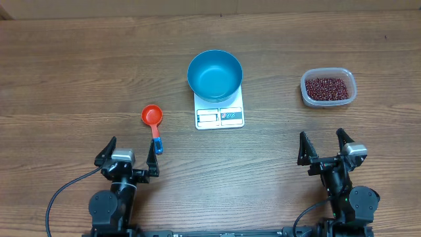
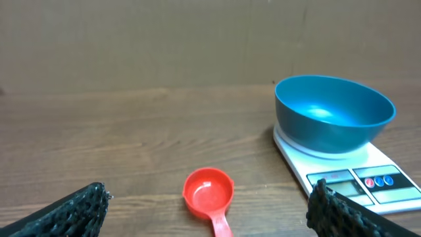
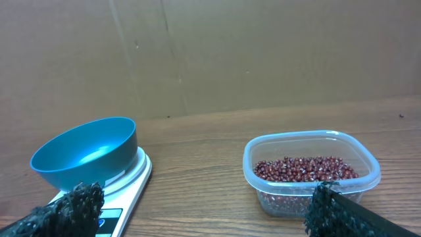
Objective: Scoop item into bowl and weigh 150g on scale
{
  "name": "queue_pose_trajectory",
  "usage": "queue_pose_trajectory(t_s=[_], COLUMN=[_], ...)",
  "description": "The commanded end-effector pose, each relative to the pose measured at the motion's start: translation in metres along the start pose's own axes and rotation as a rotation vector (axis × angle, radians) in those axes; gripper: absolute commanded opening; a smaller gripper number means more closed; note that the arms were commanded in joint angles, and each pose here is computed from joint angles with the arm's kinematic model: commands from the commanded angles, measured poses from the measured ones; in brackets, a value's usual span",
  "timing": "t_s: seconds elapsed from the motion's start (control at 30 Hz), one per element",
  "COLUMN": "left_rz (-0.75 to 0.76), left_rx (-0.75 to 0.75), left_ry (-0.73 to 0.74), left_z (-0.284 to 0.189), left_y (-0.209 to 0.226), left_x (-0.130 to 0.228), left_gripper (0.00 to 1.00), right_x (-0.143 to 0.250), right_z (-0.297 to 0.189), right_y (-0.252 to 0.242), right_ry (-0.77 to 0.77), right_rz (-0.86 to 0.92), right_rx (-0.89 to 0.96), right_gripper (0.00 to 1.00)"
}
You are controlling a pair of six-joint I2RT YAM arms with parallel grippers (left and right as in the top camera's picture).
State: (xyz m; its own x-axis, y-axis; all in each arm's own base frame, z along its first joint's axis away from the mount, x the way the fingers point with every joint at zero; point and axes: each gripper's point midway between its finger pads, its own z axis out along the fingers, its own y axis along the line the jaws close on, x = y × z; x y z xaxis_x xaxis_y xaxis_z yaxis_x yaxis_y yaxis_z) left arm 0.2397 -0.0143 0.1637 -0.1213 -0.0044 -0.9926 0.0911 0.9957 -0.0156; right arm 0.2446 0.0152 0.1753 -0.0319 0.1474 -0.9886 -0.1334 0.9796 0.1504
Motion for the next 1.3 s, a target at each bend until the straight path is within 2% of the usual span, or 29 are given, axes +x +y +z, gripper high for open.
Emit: queue_pose_trajectory(t_s=[0.0, 0.23, 0.43, 0.77, 1.27], left_rz=[-0.006, -0.03, -0.068, -0.072, -0.08], left_rx=[-0.022, -0.019, -0.022, -0.024, -0.027], left_ry=[-0.037, -0.006, 0.114, 0.255, 0.53], left_z=[-0.009, -0.014, -0.01, 0.007, 0.023], left_y=[0.003, 0.002, 0.003, 0.005, 0.007], left_x=[-0.026, -0.039, -0.035, -0.053, -0.06], left_gripper=[1.0, 1.0, 0.99, 0.99, 1.0], right_x=[0.001, 0.001, 0.001, 0.001, 0.001], right_z=[0.0, 0.0, 0.0, 0.0, 0.0], right_y=[-0.002, -0.002, -0.002, -0.002, -0.002], right_ry=[-0.008, -0.008, -0.008, -0.008, -0.008], right_rz=[-0.002, -0.002, -0.002, -0.002, -0.002], right_rx=[0.01, 0.01, 0.01, 0.01, 0.01], right_gripper=[1.0, 1.0, 1.0, 1.0, 1.0])
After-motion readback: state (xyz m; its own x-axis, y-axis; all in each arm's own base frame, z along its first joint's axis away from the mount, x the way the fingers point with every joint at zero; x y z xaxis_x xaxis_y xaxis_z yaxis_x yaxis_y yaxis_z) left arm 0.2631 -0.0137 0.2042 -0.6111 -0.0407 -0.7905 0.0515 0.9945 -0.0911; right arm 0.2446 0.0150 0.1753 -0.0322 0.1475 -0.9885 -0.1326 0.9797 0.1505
